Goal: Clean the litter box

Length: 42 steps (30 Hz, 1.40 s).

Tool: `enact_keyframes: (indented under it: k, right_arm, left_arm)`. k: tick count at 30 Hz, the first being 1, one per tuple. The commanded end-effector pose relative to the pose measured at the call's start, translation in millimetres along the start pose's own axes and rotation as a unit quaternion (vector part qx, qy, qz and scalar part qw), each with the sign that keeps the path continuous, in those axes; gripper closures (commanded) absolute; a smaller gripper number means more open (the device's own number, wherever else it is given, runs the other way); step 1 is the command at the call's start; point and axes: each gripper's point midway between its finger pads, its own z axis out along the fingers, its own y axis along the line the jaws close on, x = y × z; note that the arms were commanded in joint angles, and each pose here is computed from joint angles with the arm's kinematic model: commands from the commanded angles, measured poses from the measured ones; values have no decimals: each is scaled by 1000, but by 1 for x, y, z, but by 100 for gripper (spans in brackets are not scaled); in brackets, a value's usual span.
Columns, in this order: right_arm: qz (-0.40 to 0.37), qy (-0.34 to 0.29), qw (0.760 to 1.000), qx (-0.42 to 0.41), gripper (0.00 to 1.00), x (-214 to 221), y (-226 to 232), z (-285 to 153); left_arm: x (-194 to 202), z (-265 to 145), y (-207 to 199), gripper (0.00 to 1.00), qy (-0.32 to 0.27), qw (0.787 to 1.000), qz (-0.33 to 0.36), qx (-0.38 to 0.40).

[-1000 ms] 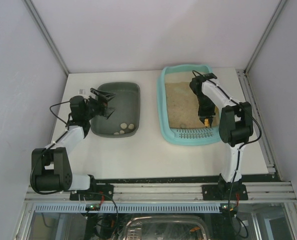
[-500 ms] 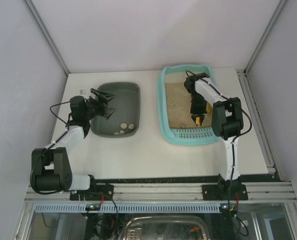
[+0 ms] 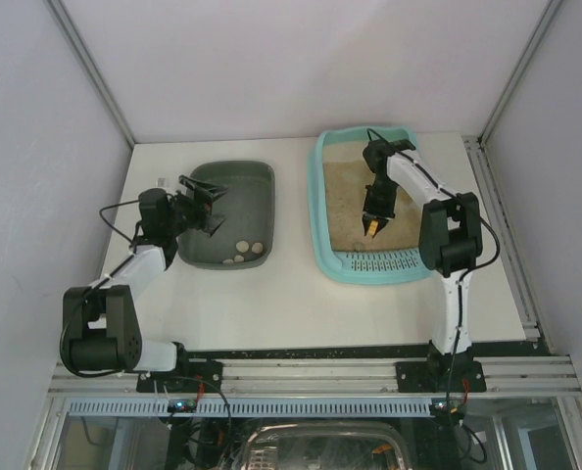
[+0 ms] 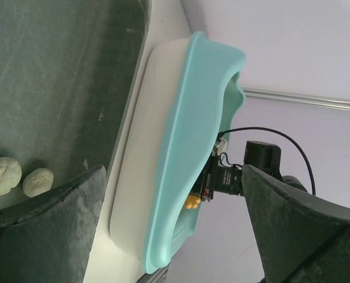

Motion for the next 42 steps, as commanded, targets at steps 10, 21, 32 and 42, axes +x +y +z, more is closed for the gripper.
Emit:
enact_keyframes:
  k: [10,21,32,42]
  right_arm:
    - [-23,-12,981,-190,100,-13,35,14]
    - [-44,-41,950,-306,100,-30,63,14]
    - [-25,-130,906,-402,100,-19,57,-37]
    - [-77,-192,851,-483,100,11,64,-79]
  left_arm:
    - [-15,-3,-14,0,-26,997,68,-10]
    - [-11,8,4,0,-13,998,57,-32]
    - [-2,9,-2,0,-7,997,74,-25]
    - [8,11,-6,0,7,994,102,-33]
